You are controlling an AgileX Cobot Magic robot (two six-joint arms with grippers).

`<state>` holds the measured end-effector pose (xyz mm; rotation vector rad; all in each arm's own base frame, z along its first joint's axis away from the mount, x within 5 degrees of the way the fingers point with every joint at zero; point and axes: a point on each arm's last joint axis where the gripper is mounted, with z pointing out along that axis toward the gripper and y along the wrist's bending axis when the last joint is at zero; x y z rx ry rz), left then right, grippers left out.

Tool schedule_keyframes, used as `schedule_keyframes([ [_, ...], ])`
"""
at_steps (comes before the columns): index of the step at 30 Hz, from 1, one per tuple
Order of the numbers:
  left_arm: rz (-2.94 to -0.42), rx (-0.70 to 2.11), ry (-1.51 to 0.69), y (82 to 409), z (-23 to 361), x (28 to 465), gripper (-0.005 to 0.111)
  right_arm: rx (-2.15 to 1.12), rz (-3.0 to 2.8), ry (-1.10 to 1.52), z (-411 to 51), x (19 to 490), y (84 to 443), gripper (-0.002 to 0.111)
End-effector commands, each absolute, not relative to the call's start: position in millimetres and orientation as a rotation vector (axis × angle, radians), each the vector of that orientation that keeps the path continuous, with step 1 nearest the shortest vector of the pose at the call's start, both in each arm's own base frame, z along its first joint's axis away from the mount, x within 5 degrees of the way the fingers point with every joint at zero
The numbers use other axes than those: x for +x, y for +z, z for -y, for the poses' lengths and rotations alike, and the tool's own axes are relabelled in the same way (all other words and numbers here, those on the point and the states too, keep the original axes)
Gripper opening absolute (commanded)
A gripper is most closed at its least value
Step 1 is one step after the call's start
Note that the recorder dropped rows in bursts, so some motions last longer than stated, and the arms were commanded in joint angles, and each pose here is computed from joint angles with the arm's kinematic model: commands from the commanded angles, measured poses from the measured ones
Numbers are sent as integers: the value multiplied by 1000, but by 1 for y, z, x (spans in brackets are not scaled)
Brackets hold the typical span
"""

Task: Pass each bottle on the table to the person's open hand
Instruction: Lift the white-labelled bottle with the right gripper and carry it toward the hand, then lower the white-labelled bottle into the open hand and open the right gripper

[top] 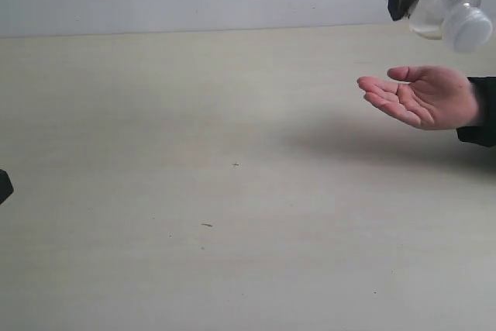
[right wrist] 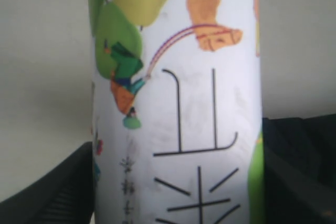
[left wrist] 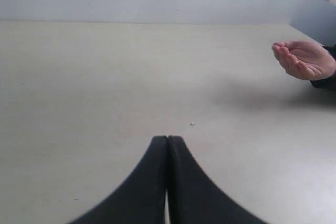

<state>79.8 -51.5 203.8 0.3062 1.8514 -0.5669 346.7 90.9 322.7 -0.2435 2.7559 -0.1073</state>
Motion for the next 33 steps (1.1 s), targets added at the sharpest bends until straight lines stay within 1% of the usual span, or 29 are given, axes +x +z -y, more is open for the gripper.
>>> schedule_keyframes([
  [1,-1848,293,-570,203,51,80,0,-173,-2769,-138,-85,344,298,0],
  [7,-1848,293,-570,203,51,80,0,-123,-2721,-193,-80,343,263,0],
  [11,-1848,293,-570,203,51,80,0,-72,-2706,-189,-79,341,250,0],
  [28,-1848,293,-570,203,51,80,0,-88,-2775,-249,-75,334,229,0],
  [30,-1848,293,-570,203,51,80,0,-90,-2765,-242,-75,335,229,2],
  [33,-1848,293,-570,203,51,80,0,-92,-2755,-234,-76,335,229,9],
])
